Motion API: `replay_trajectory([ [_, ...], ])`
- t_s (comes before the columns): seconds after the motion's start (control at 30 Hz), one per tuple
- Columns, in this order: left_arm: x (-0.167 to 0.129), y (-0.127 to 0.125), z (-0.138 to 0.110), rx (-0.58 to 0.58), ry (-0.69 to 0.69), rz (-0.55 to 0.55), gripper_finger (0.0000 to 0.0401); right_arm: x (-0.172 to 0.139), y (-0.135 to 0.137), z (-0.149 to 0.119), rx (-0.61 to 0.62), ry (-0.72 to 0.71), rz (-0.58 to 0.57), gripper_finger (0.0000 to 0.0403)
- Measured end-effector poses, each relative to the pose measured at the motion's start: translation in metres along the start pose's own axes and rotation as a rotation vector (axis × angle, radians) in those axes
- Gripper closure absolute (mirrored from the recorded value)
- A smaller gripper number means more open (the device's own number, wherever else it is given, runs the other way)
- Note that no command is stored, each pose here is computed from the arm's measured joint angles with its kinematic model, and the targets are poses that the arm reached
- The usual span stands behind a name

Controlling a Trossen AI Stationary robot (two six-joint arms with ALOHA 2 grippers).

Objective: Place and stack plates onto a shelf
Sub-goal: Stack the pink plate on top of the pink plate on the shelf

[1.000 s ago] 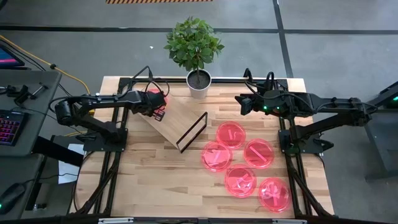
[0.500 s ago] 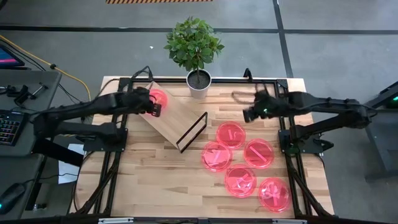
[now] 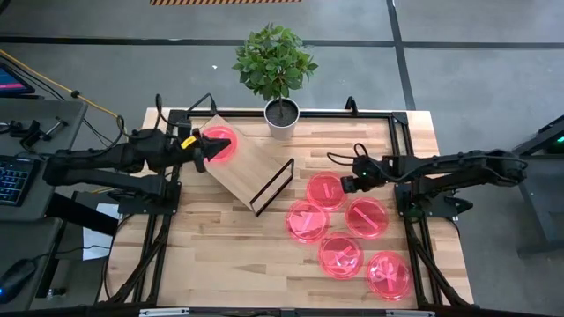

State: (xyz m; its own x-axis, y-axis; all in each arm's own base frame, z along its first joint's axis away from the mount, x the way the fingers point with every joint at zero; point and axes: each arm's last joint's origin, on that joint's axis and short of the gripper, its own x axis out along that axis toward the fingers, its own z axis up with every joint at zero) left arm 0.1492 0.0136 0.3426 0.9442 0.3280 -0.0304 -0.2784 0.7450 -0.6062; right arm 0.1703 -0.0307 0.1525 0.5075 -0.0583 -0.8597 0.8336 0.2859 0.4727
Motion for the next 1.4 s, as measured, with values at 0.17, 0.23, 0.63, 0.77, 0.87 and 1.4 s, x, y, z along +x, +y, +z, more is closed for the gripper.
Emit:
replay_trajectory([
  [0.17,0.002,-0.002,0.0,-0.005,-0.009,-0.012,0.0401,0.007,-0.012,-0.004,0.006,-0.009,-0.03,0.0242],
  [0.23,0.004,-0.002,-0.001,-0.003,-0.007,-0.009,0.0401,0.007,-0.011,-0.003,0.003,-0.031,-0.021,0.0242],
  [0.63,0.009,-0.003,-0.002,-0.005,-0.012,-0.011,0.0401,0.023,-0.008,0.0,0.0,-0.067,-0.047,0.0242],
  [0.77,0.009,-0.003,-0.002,-0.006,-0.016,-0.014,0.0401,0.033,-0.006,0.002,0.001,-0.062,-0.048,0.0242],
  [0.87,0.009,-0.003,-0.001,-0.007,-0.016,-0.015,0.0401,0.036,-0.005,0.002,0.001,-0.06,-0.049,0.0254],
  [1.4,-0.007,-0.016,0.027,-0.009,-0.239,-0.209,0.0401,0.003,0.003,0.004,0.001,-0.113,0.139,0.0402],
])
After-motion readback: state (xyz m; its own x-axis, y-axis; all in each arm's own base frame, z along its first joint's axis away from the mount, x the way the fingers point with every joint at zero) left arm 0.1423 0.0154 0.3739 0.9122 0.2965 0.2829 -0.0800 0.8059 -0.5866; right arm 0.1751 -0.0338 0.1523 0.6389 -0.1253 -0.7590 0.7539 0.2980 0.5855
